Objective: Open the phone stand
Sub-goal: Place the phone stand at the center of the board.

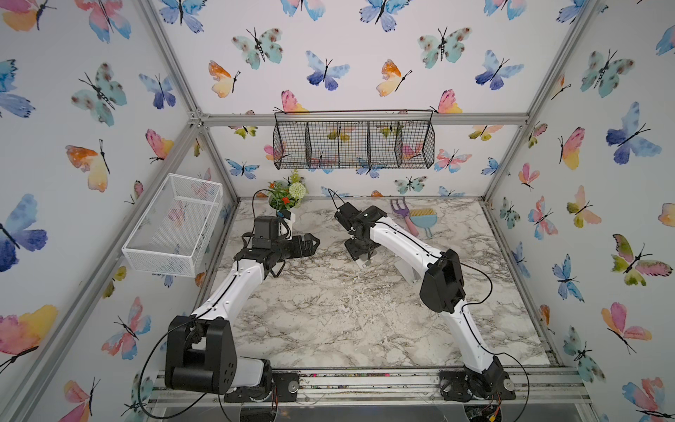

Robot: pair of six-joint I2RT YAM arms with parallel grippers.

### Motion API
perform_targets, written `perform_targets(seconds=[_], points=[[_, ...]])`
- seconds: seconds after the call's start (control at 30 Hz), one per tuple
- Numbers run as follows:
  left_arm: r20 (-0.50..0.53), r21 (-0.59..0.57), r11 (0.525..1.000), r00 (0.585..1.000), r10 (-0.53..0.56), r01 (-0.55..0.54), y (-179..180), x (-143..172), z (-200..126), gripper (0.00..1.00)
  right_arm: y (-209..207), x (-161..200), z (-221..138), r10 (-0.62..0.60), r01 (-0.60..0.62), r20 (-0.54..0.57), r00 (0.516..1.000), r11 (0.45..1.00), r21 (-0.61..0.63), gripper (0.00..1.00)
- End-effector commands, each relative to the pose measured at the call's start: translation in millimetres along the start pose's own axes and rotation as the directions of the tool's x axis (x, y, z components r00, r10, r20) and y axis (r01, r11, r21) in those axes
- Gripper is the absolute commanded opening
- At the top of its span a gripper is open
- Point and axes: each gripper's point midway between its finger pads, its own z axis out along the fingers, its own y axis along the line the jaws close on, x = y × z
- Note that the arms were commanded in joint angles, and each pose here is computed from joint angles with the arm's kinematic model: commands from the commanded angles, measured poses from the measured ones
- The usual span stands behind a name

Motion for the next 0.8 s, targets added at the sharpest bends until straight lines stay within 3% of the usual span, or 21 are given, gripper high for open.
perform_targets(seconds=[0.0, 0.43, 0.6, 0.77], points=[[0.009, -0.002, 1.0, 1.0, 0.006, -0.006, -5, 0, -8, 0.98, -26, 10, 5, 0.05, -0.045, -0.059, 0.997, 0.995, 0.087, 0.45], [-0.013, 0.023, 1.0, 1.0, 0.004, -0.004, -11, 5, -3, 0.98, -33, -11, -5, 0.088, -0.088, 0.012, 0.996, 0.994, 0.062, 0.98], [-0.007, 0.023, 1.0, 1.0, 0.011, -0.011, -13, 4, -4, 0.98, -41, -19, -16, 0.109, -0.112, 0.049, 0.993, 0.991, 0.068, 0.99], [0.01, -0.004, 1.0, 1.0, 0.015, -0.015, -10, 3, -9, 0.98, -49, -37, -49, 0.15, -0.158, 0.158, 0.976, 0.987, 0.037, 0.99]])
